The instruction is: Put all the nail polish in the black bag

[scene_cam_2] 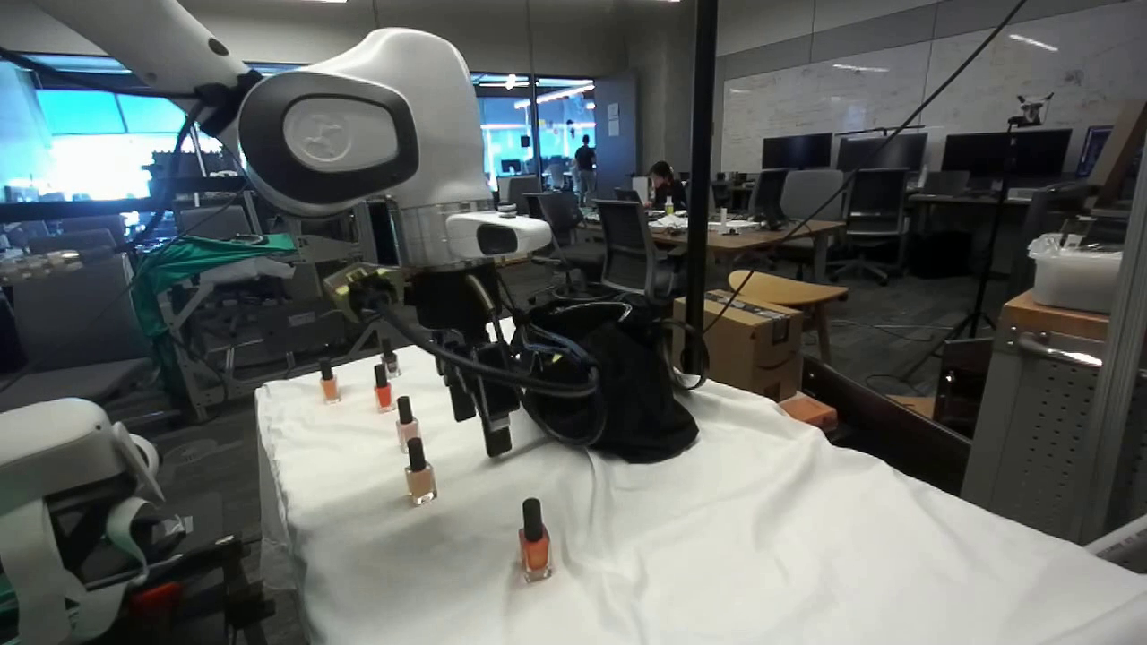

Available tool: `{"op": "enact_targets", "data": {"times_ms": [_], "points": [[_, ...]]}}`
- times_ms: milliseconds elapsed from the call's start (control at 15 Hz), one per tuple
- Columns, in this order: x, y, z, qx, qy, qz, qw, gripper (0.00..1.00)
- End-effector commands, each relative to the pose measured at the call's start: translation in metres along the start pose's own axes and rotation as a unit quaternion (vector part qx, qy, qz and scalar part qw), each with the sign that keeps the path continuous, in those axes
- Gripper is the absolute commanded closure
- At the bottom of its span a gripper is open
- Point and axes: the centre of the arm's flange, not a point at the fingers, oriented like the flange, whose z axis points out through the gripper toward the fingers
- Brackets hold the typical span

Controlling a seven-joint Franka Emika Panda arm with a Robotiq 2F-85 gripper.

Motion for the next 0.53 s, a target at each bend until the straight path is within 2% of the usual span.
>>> {"op": "enact_targets", "data": {"times_ms": [0, 467], "points": [[0.02, 0.013, 0.014, 0.038, 0.0, 0.006, 0.9993, 0.0], [0.024, 0.024, 0.045, 0.038, -0.028, 0.012, 0.9988, 0.0]]}}
